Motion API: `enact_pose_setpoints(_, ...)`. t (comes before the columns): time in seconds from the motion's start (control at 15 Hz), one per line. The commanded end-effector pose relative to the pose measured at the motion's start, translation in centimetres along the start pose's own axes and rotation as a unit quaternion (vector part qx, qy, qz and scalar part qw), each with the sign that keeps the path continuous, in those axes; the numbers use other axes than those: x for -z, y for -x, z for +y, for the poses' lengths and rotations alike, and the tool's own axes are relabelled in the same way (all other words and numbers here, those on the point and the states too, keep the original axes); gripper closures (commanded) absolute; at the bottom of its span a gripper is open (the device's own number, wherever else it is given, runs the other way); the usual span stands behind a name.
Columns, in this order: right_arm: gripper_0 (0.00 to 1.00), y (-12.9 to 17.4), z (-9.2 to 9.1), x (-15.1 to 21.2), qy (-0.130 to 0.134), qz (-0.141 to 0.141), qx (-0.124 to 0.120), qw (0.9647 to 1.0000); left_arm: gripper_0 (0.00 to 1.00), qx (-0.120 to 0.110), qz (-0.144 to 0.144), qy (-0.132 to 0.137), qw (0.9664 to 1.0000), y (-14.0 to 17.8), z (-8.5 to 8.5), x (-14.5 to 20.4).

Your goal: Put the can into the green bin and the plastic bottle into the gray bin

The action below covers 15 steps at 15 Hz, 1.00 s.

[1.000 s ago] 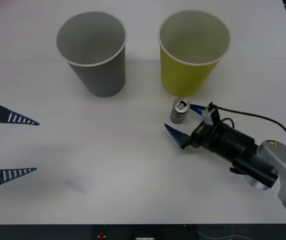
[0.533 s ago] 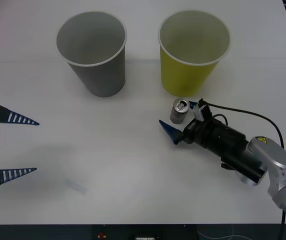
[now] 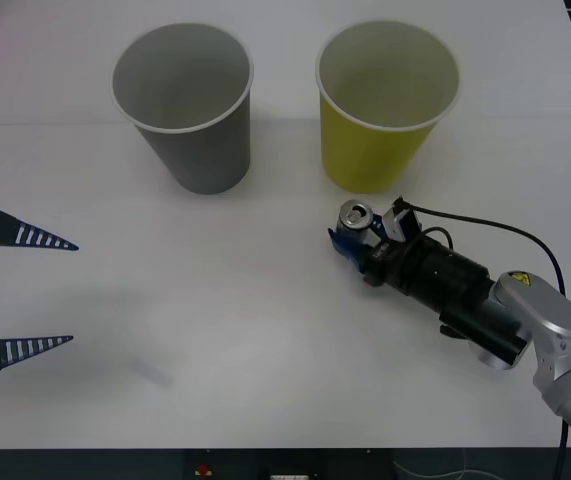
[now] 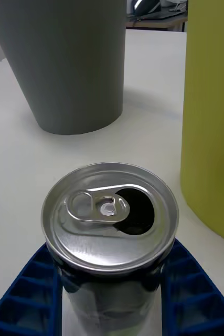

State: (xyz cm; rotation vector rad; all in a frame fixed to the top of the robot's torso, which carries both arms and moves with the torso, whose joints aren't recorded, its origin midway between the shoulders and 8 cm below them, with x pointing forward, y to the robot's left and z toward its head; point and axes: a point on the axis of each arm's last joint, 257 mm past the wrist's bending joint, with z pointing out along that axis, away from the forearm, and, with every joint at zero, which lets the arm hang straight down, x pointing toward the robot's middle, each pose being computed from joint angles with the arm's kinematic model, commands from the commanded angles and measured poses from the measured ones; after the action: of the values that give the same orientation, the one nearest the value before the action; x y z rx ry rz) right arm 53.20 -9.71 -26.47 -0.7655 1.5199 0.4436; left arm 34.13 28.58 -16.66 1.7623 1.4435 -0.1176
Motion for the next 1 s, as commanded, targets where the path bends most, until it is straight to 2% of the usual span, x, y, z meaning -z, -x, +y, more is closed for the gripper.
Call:
enact_pose_setpoints(0.07,1.0,0.1,0.0,0.0,0.001,-0.001,-0.001,1.0,0.0,0.0,0.0,0.0,1.0,0.0,0.0,0.0)
enact_pose_setpoints(0.33,1.0,0.5,0.2,0.2,0.01,-0.005,0.001,0.9999,0.0,0.0,0.0,0.0,1.0,0.0,0.0,0.0)
enact_pose_setpoints(0.53,1.0,1.3,0.6,0.9,0.034,-0.012,0.003,0.9994,0.0,0.0,0.0,0.0,1.0,0.0,0.0,0.0)
enact_pose_setpoints(0.6,1.0,1.5,0.9,1.3,0.046,-0.01,-0.016,0.9988,0.0,0.0,0.0,0.0,1.0,0.0,0.0,0.0)
enact_pose_setpoints(0.73,1.0,2.3,1.5,2.2,0.064,-0.006,-0.038,0.9973,0.0,0.0,0.0,0.0,1.0,0.0,0.0,0.0)
enact_pose_setpoints(1.0,1.0,3.8,2.2,5.1,0.084,0.006,-0.08,0.9932,0.0,0.0,0.0,0.0,1.0,0.0,0.0,0.0)
